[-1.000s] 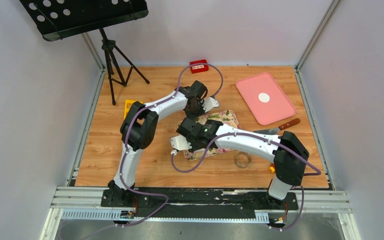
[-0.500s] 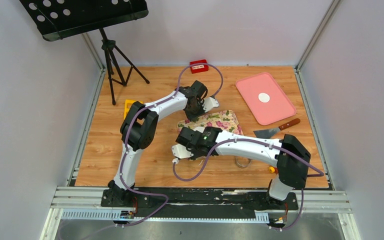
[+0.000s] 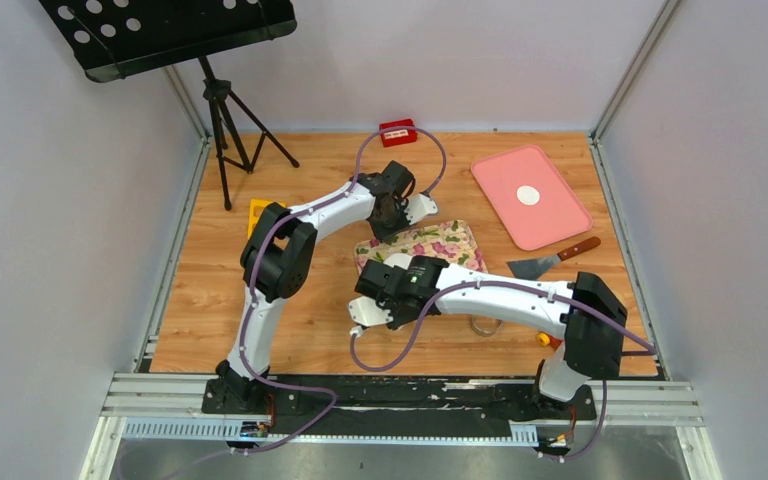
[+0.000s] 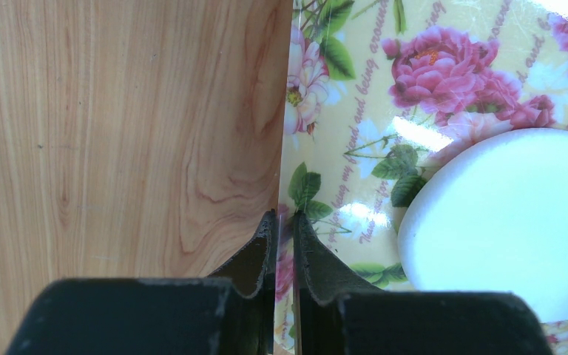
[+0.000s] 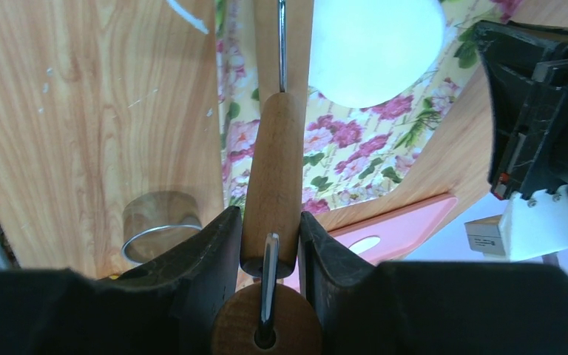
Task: Roll out the dumpling wrappers from the dough
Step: Flatten out the dough on the work surface.
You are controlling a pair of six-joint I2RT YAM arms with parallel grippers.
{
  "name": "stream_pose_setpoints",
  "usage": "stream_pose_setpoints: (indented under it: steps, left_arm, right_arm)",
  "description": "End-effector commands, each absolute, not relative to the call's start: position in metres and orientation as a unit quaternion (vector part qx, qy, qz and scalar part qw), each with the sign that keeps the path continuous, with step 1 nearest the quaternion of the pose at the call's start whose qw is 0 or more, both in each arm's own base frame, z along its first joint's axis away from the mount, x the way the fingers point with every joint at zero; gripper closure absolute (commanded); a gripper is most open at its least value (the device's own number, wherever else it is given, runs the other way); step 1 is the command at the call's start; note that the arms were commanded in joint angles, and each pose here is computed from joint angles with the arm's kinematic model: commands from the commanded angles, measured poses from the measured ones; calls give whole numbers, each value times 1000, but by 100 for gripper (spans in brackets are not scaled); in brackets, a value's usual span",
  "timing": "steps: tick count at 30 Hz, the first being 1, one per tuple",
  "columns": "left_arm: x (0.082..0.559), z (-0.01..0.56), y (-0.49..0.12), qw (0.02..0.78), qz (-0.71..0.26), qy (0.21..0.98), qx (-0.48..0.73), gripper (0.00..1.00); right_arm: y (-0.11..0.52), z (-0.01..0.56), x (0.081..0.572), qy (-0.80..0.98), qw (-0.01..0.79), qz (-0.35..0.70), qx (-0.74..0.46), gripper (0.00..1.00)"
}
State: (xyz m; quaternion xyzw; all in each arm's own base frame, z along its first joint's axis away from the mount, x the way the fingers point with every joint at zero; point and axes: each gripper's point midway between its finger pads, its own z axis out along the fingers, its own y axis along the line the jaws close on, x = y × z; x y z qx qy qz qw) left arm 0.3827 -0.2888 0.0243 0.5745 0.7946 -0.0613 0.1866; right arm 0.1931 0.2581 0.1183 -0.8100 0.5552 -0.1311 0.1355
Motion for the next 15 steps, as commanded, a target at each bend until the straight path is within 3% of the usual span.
stream_pose_setpoints:
  steps: [1, 8, 15]
  left_arm:
    - [373, -10, -279, 143, -49, 802, 578, 100]
    - [374, -7, -279, 146, -47, 801, 578, 100]
    - [377, -4, -278, 151, -43, 801, 578, 100]
  right_arm:
    - [246, 136, 181, 572, 117, -111, -805, 100]
    - [260, 195, 239, 673, 232, -76, -698, 100]
    - [249, 208, 275, 791, 238, 95, -556, 100]
